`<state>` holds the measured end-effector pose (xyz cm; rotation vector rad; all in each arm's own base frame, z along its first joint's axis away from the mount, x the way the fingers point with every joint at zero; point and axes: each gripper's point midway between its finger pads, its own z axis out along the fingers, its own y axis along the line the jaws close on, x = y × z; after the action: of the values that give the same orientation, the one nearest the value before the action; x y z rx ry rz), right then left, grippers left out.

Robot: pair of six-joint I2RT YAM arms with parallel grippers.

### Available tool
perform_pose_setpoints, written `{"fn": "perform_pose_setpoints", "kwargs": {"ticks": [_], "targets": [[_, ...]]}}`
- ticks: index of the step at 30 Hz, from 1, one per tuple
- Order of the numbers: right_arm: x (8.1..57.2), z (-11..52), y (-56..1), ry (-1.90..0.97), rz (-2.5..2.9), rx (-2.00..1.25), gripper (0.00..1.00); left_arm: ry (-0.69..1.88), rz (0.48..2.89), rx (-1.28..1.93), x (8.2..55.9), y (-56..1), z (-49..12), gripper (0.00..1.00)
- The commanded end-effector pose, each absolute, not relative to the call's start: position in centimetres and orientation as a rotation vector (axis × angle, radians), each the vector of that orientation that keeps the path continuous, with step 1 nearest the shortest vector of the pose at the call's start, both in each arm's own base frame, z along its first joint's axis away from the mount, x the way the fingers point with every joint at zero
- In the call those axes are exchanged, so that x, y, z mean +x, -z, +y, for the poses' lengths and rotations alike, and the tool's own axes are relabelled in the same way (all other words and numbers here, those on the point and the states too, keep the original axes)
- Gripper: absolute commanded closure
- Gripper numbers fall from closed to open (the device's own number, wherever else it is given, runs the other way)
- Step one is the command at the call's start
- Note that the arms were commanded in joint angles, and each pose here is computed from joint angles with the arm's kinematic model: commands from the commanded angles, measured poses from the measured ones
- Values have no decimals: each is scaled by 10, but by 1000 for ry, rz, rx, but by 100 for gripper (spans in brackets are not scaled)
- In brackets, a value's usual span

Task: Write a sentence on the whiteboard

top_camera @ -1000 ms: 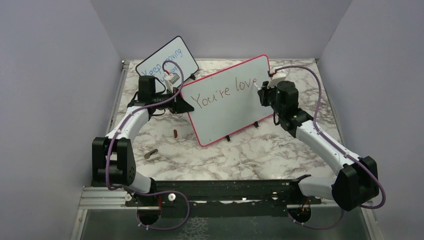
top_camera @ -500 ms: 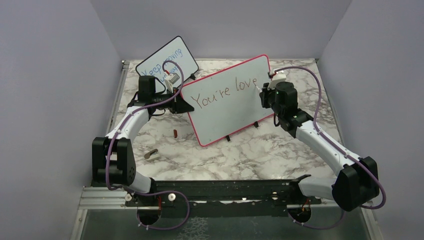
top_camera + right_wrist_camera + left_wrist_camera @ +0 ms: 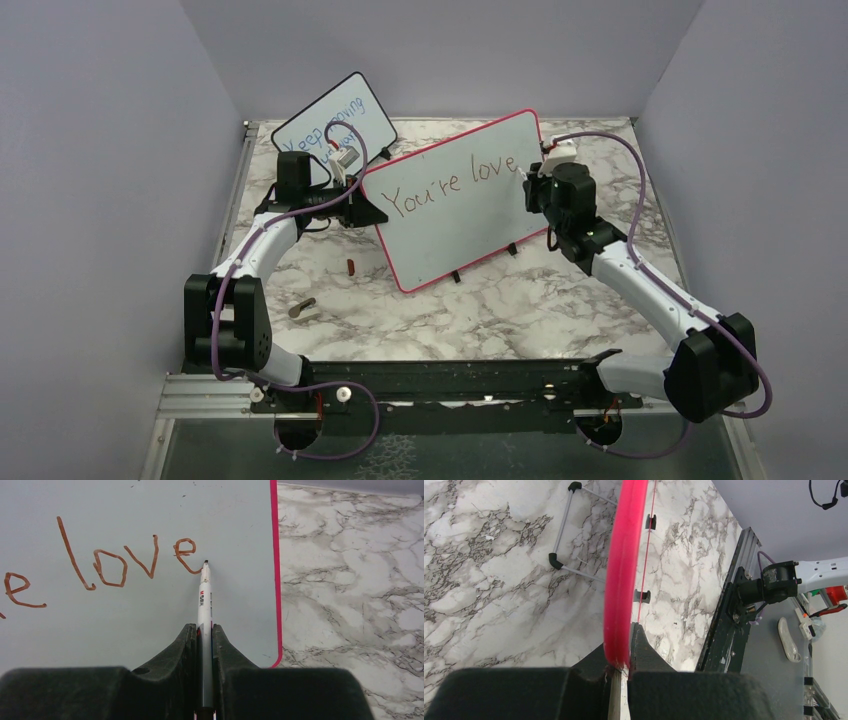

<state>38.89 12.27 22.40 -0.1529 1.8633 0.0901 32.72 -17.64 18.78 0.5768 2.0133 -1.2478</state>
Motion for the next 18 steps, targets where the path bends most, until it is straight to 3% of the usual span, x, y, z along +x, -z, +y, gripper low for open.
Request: {"fn": "perform_pose_setpoints", "kwargs": {"ticks": [1, 18], "targets": [[388, 116, -248, -91, 1793, -104, 99, 1167, 2125, 509, 327, -166, -165, 100], [399, 117, -247, -100, 1801, -132, 99, 1169, 2126, 508, 327, -166, -165, 100]]}}
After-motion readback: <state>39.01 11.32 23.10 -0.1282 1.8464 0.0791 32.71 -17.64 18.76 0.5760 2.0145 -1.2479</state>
